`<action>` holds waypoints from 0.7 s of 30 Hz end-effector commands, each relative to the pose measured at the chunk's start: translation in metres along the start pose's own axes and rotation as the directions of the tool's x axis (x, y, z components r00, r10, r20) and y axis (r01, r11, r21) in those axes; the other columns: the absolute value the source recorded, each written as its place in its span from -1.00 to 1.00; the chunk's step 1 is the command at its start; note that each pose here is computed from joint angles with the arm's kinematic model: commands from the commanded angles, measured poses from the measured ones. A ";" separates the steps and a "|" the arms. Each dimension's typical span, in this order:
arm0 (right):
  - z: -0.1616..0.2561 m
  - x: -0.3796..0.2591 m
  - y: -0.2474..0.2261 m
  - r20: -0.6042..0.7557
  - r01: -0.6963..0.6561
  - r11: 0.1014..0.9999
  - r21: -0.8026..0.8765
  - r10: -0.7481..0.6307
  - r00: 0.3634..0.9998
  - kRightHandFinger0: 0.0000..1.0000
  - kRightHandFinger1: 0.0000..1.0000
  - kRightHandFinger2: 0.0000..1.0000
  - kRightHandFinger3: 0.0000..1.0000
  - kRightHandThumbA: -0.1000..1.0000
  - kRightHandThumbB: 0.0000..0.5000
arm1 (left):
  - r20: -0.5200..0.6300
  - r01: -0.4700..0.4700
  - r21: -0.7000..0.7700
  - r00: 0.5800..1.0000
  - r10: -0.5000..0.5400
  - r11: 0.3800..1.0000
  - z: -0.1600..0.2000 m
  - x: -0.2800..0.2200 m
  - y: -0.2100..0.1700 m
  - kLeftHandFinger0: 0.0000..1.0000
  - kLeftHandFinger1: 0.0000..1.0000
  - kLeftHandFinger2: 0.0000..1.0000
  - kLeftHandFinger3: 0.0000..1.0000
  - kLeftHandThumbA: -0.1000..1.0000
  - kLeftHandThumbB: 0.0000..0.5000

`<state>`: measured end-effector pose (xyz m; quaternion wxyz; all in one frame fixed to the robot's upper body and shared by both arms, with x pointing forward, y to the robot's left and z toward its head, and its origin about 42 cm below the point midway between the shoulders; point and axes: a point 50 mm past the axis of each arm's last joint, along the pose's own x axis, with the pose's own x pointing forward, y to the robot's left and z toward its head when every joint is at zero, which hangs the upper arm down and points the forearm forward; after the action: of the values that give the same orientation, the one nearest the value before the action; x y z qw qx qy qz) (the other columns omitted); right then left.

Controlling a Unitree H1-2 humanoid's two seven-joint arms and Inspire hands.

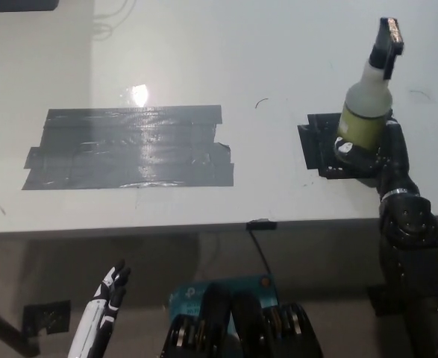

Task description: A spray bottle is kept on the black marked spot on the table infront of the robot and the robot extends its right arm to pick it up and hands it to a person

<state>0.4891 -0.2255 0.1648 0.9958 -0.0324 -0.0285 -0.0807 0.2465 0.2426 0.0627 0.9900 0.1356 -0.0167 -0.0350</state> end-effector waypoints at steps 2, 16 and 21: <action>0.066 0.007 0.019 0.256 0.067 0.984 0.168 -0.109 0.960 -0.94 -0.55 -0.29 -0.09 -0.02 0.73 | 0.041 -0.030 -0.010 0.999 0.030 0.999 0.003 -0.003 0.006 1.00 1.00 1.00 1.00 1.00 0.16; 0.091 -0.014 0.028 0.367 0.025 0.999 0.045 -0.040 0.929 -1.00 -0.43 0.27 0.34 -1.00 -0.34 | 0.052 -0.023 -0.001 0.998 0.023 1.000 0.006 0.003 0.009 1.00 1.00 1.00 1.00 1.00 0.17; 0.106 -0.033 0.052 0.365 -0.108 0.994 -0.030 0.112 0.924 -1.00 -0.20 0.53 0.58 -1.00 -0.43 | 0.055 -0.018 0.013 0.998 0.017 1.000 0.006 0.005 0.009 1.00 1.00 1.00 1.00 1.00 0.15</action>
<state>0.4625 -0.1866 0.2125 0.9865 -0.0284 -0.1412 -0.0781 0.2491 0.2458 0.0646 0.9901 0.1353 -0.0206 -0.0314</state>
